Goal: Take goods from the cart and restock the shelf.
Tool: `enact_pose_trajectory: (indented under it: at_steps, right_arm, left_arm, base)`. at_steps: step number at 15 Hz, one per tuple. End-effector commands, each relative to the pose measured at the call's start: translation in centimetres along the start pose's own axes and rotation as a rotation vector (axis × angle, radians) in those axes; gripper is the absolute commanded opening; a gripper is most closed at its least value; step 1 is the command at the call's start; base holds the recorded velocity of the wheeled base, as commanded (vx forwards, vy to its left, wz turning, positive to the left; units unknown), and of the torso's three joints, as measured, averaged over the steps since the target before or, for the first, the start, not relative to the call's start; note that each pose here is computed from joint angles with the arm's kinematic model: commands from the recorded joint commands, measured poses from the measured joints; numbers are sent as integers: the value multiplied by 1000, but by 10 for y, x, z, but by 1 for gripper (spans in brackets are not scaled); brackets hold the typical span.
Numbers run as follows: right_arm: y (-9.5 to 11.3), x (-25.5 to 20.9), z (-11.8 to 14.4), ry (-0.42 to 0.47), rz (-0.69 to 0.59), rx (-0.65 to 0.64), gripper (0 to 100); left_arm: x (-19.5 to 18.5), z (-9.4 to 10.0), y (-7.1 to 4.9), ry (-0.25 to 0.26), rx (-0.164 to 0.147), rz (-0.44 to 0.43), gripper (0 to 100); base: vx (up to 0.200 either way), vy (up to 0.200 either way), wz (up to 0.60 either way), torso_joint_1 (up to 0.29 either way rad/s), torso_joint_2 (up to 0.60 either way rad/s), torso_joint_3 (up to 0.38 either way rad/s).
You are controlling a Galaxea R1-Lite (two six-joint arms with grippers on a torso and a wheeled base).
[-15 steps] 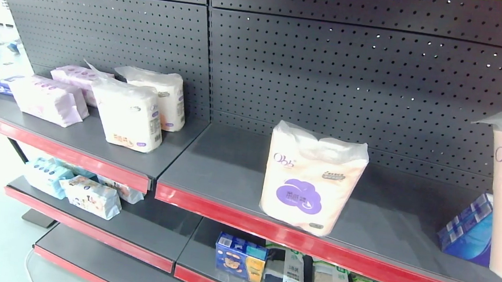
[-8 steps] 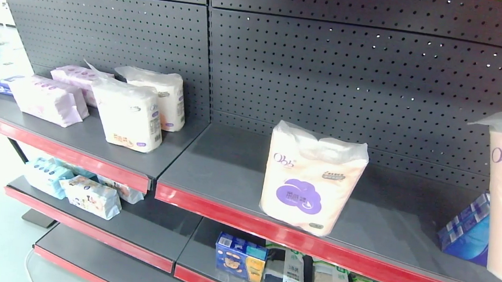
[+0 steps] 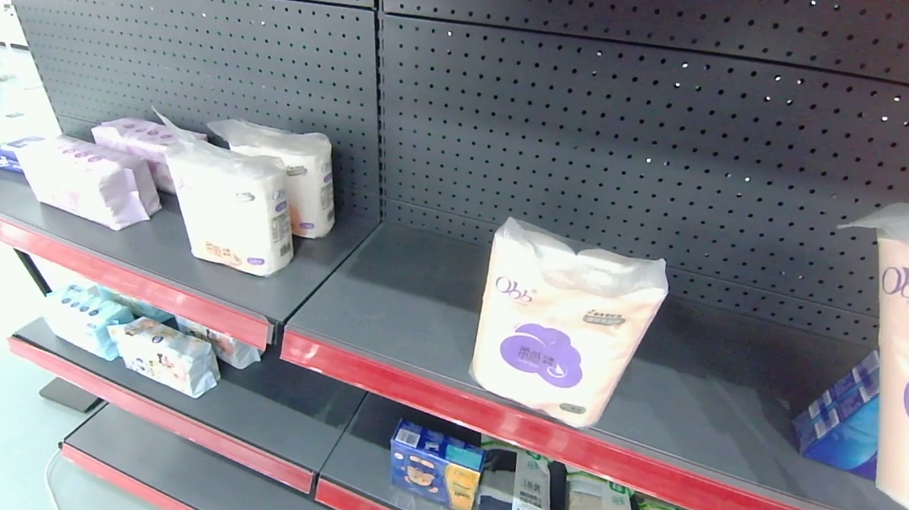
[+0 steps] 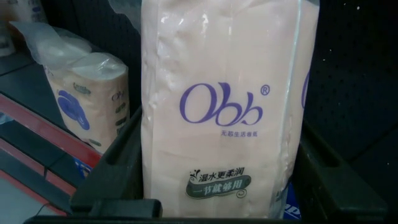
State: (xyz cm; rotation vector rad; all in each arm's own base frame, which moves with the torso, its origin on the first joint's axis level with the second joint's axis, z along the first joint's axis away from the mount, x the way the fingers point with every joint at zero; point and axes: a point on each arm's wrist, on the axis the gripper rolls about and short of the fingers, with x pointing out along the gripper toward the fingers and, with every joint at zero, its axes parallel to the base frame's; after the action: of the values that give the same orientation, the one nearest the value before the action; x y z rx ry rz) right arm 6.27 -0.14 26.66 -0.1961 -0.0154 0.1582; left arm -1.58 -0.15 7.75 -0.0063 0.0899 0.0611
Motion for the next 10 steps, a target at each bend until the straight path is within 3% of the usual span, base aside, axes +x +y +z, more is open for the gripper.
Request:
enact_pose_trajectory:
  at_steps: [1,10]
  right_arm:
    - [0,0,0,3,1,0,0]
    - [0,3,-3,18,5,4,0]
  left_arm:
    - [0,0,0,1,-1,0,100]
    - [0,0,0,1,-1,0,100]
  base:
    - [0,0,0,0,0,0]
    - [0,0,0,0,0,0]
